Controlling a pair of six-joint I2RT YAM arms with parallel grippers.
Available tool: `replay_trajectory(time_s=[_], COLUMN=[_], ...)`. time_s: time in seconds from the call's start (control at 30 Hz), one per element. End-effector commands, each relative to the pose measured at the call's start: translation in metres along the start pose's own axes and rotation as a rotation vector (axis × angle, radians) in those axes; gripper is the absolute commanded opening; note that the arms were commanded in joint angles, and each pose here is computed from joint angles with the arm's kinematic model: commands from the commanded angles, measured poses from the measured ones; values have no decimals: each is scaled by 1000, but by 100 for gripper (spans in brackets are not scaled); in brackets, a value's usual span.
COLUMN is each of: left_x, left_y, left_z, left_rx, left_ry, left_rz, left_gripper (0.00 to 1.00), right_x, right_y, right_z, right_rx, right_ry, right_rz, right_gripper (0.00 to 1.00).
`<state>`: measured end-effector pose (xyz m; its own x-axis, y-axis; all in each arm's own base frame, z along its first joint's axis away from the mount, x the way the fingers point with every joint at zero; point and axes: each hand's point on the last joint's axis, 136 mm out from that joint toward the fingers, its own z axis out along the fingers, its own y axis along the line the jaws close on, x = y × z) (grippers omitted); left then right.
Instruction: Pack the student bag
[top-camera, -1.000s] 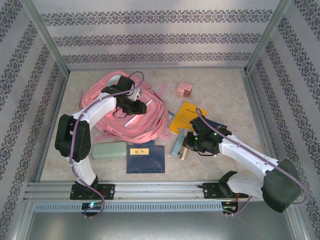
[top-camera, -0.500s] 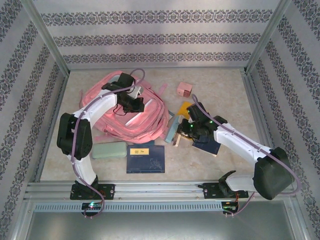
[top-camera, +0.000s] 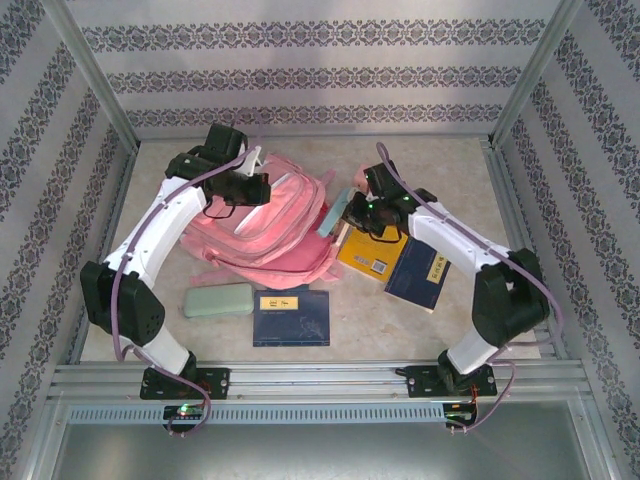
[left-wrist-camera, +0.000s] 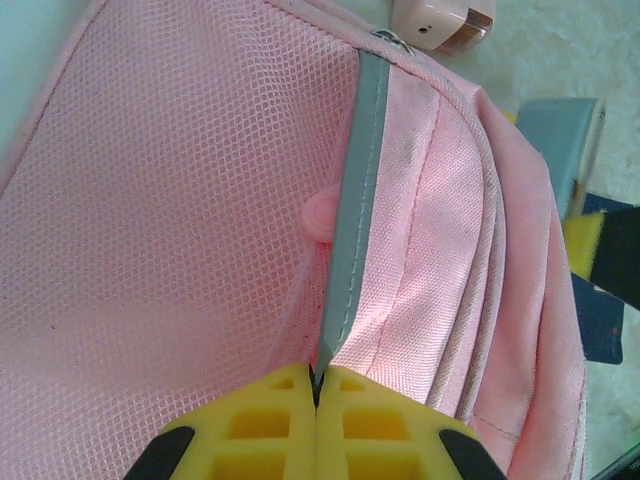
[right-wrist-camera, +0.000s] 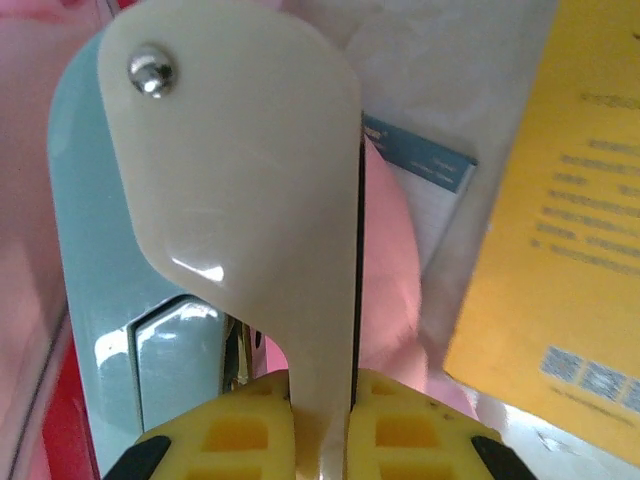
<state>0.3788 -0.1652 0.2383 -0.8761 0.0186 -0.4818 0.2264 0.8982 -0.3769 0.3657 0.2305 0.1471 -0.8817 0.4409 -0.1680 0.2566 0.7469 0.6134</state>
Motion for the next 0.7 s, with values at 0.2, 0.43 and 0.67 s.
replay_trajectory(time_s=[0.2,0.43,0.67], left_x=[2,17,45], left_y=[-7,-8,-37], left_z=[-20,-54,-47], left_rx=[36,-89,-143], left_ry=[-1,-52,2], left_rz=[-17,46,214], left_gripper=[17,59,70], right_x=[17,18,21], right_y=[116,146,150], right_z=[42,22,16], right_rx=[-361,-473,-491], right_ry=[198,184,178], right_rz=[211,274,281], right_gripper=[0,0,0])
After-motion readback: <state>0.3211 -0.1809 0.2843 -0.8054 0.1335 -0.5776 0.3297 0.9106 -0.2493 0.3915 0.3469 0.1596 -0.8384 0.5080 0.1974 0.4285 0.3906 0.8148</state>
